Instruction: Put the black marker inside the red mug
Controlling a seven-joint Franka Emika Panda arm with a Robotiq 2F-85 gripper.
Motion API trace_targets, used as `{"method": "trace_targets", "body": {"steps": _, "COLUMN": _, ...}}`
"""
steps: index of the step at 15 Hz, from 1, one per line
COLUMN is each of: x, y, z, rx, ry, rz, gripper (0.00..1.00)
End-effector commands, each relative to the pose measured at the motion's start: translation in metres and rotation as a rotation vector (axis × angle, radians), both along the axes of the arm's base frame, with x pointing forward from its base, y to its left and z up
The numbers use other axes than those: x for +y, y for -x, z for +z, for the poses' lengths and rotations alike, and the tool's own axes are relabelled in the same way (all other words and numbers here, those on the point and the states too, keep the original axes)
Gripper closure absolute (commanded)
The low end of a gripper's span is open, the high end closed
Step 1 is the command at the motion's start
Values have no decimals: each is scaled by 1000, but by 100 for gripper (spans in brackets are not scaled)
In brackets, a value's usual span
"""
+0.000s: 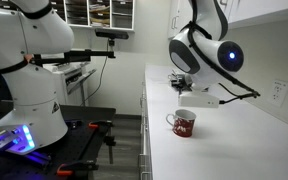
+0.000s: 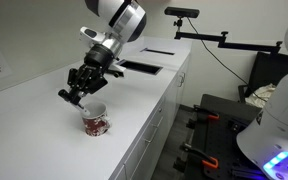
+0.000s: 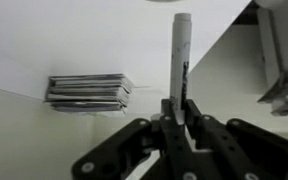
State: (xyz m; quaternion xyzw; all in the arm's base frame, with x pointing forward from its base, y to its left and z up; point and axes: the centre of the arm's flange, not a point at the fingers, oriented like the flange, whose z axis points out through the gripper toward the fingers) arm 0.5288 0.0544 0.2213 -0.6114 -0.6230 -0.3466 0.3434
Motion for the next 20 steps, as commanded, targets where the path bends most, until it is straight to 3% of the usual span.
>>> {"method": "trace_targets", "body": {"steps": 1, "x": -3, "y": 5, "z": -4, "rx": 30, "ry": -51, "rz": 92, "gripper": 95}}
{"method": "trace_targets", "body": {"steps": 14, "x": -16, "y": -17, "z": -23, "rx": 50, "ry": 88, "rz": -28, "gripper": 95}}
{"method": "trace_targets", "body": {"steps": 15, "x": -18, "y": -18, "z": -24, "rx": 58, "ry": 99, "rz": -46, "gripper": 57}}
{"method": "trace_targets", "body": {"steps": 16, "x": -20, "y": -18, "z": -24, "rx": 54, "ry": 111, "rz": -65, "gripper": 56}}
{"method": "trace_targets", "body": {"steps": 20, "x": -25, "y": -20, "z": -15, "rx": 63, "ry": 200, "rz": -197, "gripper": 27}}
